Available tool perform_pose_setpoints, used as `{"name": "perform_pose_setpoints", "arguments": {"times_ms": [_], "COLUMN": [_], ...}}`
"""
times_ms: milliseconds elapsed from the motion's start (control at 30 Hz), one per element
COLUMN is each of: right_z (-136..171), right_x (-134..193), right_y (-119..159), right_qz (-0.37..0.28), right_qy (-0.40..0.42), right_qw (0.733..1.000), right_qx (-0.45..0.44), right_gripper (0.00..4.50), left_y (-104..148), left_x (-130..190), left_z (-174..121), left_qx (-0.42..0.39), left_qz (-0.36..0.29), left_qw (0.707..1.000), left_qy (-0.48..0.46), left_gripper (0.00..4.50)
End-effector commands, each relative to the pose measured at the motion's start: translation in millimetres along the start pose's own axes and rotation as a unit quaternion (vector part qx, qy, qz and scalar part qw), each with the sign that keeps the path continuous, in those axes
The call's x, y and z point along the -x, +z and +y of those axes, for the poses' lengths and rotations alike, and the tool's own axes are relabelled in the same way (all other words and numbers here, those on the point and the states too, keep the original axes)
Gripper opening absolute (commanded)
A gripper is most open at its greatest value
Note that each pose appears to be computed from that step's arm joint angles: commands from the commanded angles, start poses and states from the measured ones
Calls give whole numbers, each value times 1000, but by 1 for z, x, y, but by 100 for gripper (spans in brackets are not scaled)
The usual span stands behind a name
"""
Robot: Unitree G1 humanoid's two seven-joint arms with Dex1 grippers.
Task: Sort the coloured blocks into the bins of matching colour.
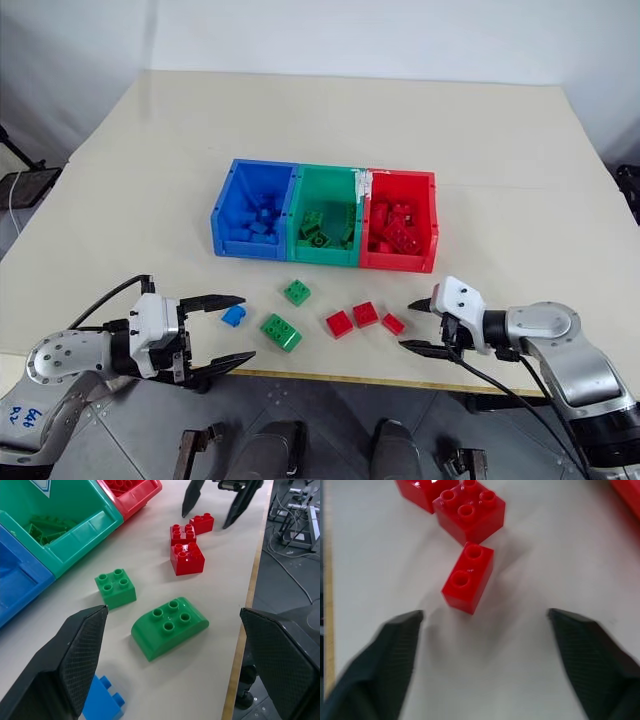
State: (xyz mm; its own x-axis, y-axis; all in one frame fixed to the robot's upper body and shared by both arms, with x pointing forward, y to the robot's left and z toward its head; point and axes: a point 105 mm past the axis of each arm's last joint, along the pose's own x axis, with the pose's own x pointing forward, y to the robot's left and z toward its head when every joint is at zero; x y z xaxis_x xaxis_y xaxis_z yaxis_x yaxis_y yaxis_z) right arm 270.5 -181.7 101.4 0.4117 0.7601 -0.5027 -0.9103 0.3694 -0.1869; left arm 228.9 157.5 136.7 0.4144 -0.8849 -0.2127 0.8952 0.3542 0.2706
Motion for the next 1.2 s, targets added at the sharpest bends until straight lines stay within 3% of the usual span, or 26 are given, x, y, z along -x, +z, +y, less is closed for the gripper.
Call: {"name": "perform_pose_setpoints", "arguments": {"times_ms": [33,300,567,733,1200], "right_z": [5,7,-7,-5,9], "right_x": [-9,-13,-5,-5,-41], "right_y": [-7,-10,-1,10,22], "right_qz": [4,-8,-27,-38,-41], "right_qy": [-13,-25,-40,3,23], "right_qw": [1000,1000,999,999,999], "right_qx": [-2,-17,-22,11,7], "right_gripper": [254,2,2,154,154], "left_y": [12,13,13,14,17], "left_x": [-1,-2,-2,-3,-8], "left_z": [-2,1,4,2,-3], "left_qx": [-14,-15,-18,-21,-23], "left_qz": [-19,-23,-24,-25,-31], "left_qw": [1000,1000,1000,999,999], "left_qy": [-2,-1,-2,-15,-29], "left_gripper": [450,450,450,450,450]}}
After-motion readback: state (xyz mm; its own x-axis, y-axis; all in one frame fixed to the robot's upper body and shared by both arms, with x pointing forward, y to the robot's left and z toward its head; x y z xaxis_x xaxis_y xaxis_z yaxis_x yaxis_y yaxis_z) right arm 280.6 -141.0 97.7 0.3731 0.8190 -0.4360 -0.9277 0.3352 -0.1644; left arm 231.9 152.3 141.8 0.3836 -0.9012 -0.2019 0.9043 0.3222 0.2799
